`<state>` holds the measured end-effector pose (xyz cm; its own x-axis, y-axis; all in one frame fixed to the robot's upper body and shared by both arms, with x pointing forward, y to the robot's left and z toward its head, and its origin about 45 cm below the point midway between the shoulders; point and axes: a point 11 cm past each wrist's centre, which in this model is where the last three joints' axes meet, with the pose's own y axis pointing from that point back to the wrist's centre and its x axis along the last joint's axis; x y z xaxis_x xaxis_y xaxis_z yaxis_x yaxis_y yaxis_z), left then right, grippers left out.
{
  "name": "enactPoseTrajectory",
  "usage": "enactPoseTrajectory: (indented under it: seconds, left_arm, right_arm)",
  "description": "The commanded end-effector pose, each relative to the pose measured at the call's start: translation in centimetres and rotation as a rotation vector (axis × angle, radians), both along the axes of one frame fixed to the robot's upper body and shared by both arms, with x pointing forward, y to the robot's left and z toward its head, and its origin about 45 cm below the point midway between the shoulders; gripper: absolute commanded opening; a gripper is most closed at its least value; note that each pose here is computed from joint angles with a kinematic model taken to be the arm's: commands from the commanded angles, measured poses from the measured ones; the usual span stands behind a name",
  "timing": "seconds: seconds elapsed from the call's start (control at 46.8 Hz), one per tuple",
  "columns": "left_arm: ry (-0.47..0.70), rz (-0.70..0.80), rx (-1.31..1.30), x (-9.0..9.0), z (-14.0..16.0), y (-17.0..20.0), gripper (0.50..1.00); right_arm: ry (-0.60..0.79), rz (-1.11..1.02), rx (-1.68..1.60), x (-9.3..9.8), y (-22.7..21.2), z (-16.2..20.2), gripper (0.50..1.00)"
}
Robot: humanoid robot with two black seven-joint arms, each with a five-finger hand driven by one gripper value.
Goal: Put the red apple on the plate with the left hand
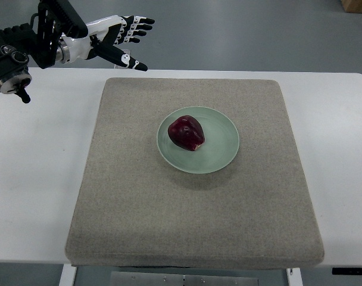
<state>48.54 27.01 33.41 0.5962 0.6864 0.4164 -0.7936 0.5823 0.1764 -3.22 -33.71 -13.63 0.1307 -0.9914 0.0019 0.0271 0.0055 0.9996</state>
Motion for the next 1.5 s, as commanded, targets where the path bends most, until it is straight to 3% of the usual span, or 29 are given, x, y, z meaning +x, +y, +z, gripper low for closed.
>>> enactPoseTrajectory:
  seconds: [0.0,0.257,0.663,1.091,1.476]
  left_arm:
    - [0.051,0.014,-0.081,0.1,0.1,1.0,0.996]
    - [0.202,0.037,-0.288,0.4,0.4,4.5,0.996]
    - [0.444,0.266,-0.554,0.6,-1.4,9.4,0.996]
    - [0.504,0.304,-0.706,-0.7,-3.8,10.8,0.996]
    - [0.503,0.304,-0.736,-0.7,-4.0,10.7,0.996]
  right_arm:
    - [0.000,0.000,0.000,0.0,0.0,0.0,0.964]
    - [0.000,0.000,0.000,0.0,0.0,0.0,0.964]
    - [0.000,0.000,0.000,0.0,0.0,0.0,0.964]
    - [0.002,-0.002,0.014,0.0,0.3,0.0,0.964]
    - [0.010,0.002,0.024,-0.5,0.6,0.0,0.964]
